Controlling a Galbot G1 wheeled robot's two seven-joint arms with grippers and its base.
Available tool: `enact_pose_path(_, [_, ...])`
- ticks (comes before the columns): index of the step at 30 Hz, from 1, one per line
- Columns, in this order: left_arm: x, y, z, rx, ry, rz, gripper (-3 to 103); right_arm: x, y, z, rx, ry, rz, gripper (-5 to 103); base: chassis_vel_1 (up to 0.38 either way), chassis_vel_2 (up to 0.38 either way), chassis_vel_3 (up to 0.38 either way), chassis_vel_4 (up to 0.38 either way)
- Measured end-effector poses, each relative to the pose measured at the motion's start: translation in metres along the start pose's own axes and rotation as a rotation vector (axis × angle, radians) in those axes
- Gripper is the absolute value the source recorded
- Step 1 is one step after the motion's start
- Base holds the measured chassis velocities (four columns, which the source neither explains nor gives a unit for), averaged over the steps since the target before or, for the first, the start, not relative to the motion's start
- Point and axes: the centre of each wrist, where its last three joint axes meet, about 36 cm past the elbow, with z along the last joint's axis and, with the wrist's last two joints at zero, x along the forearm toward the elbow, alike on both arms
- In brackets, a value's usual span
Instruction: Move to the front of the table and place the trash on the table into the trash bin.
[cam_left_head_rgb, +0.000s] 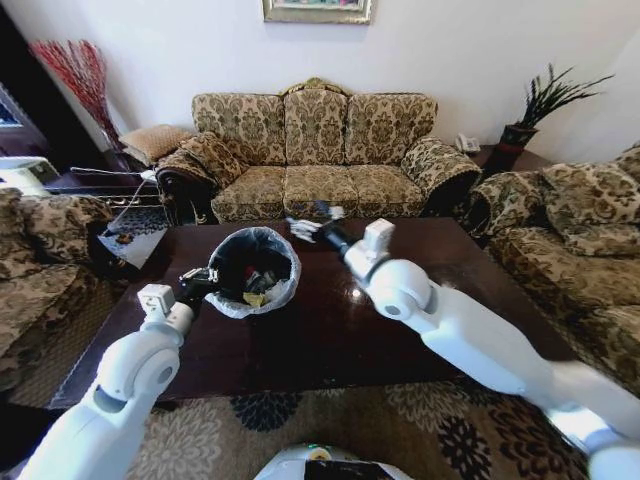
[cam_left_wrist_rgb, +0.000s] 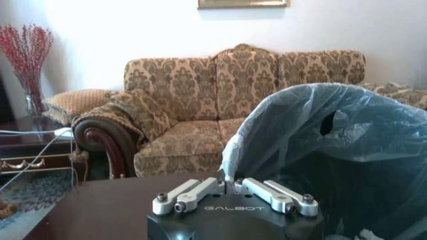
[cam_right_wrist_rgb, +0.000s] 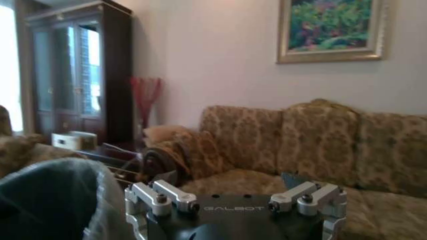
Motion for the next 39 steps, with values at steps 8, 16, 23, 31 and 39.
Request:
enact_pose_path(8, [0.002,0.000,0.003,-0.006,-0.009,-0.015,1,0.050,-0.008,0.035,-0.008,0.067,0.134,100,0.000,0.000,0.000,0.000])
enact_pose_path(16, [0.009,-0.003,0.001,-0.006,-0.012,-0.011,1,0.087,0.019,0.059,-0.052,0.116,0.142,100,0.063,-0.108,-0.078,0.140])
enact_pose_path(23, [0.014,-0.004,0.000,0.002,-0.016,-0.014,1,0.094,0.023,0.064,-0.058,0.123,0.153,100,0.172,-0.273,-0.213,0.277])
enact_pose_path(31, [0.022,-0.003,0.001,0.008,-0.026,-0.015,1,0.087,0.009,0.070,-0.028,0.119,0.208,100,0.288,-0.338,-0.279,0.333])
enact_pose_path(39, [0.027,-0.002,-0.001,0.006,-0.036,-0.015,1,0.070,-0.032,0.088,0.034,0.083,0.352,100,0.307,-0.318,-0.288,0.316])
